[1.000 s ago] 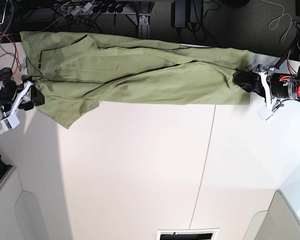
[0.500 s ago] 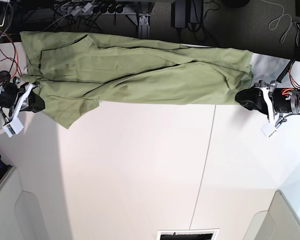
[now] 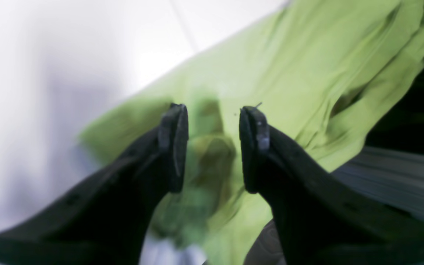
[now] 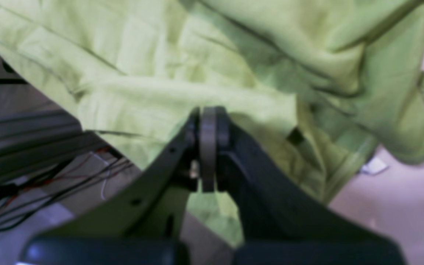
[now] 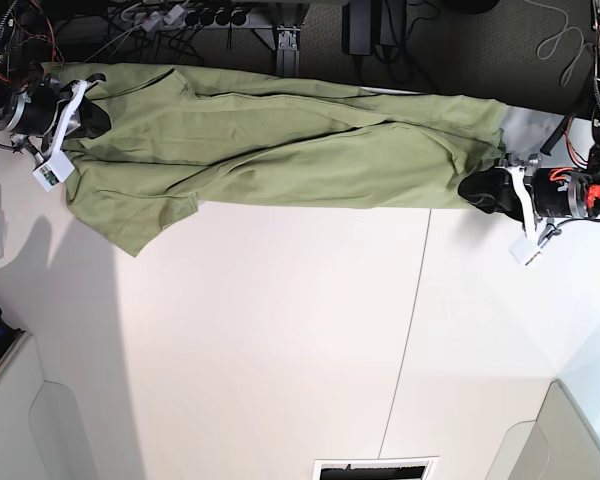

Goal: Layout the t-shirt on the table in an organized manner, then fold the t-shirt properly

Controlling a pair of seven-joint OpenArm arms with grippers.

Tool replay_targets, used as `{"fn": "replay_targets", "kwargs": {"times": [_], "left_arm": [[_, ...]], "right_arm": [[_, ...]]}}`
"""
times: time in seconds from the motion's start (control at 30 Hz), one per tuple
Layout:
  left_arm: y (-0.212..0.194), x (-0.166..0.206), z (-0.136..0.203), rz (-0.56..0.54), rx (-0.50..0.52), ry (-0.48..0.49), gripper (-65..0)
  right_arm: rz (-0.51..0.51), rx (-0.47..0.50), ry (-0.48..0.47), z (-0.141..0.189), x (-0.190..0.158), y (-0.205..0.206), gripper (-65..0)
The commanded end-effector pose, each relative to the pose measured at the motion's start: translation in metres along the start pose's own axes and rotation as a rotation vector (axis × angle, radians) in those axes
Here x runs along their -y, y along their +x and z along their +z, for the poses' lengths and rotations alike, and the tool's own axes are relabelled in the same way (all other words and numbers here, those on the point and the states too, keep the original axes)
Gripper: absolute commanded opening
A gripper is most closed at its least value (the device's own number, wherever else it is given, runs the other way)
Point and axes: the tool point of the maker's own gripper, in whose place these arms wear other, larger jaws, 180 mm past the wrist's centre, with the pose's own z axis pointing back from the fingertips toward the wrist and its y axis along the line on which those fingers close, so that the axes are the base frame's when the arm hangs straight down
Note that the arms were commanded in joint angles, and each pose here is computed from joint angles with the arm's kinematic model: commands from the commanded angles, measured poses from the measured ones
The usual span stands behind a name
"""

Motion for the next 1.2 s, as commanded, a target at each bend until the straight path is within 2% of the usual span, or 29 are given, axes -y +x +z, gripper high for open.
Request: {"fn": "replay_targets", "kwargs": {"times": [0.0, 0.13, 0.33, 0.53, 0.7, 0.87, 1.03, 1.17], "left_arm": [[0.007, 0.0, 0.003, -0.021, 0.022, 0.005, -38.9], [-0.003, 0.001, -0.009, -0.007, 0.002, 0.011, -38.9], [-0.01, -0.009, -0.018, 0.062, 0.03, 0.016, -38.9], [-0.018, -0.025, -0.031, 0.107, 0.037, 0.061, -38.9], [0.003, -0.036, -0.029, 0.103, 0.086, 0.085, -38.9], [0.042, -0.035, -0.019, 0.066, 0.155, 0.071, -38.9], [0.065, -0.023, -0.002, -0.019, 0.181, 0.062, -38.9], [0.074, -0.017, 0.006, -0.051, 0.197, 0.058, -38.9]], "right_arm": [[0.024, 0.018, -0.02, 0.005, 0.008, 0.005, -65.0], [-0.001, 0.026, -0.054, 0.0, 0.021, -0.001, -65.0], [-0.05, 0.029, -0.08, -0.007, 0.038, -0.007, -65.0], [-0.121, 0.066, -0.11, -0.014, 0.071, 0.01, -65.0], [-0.143, 0.134, -0.123, -0.011, 0.089, 0.041, -65.0], [-0.127, 0.183, -0.094, -0.002, 0.087, 0.071, -65.0], [-0.058, 0.253, -0.104, 0.012, 0.077, 0.095, -65.0], [-0.026, 0.341, -0.159, 0.02, 0.085, 0.122, -65.0]]}}
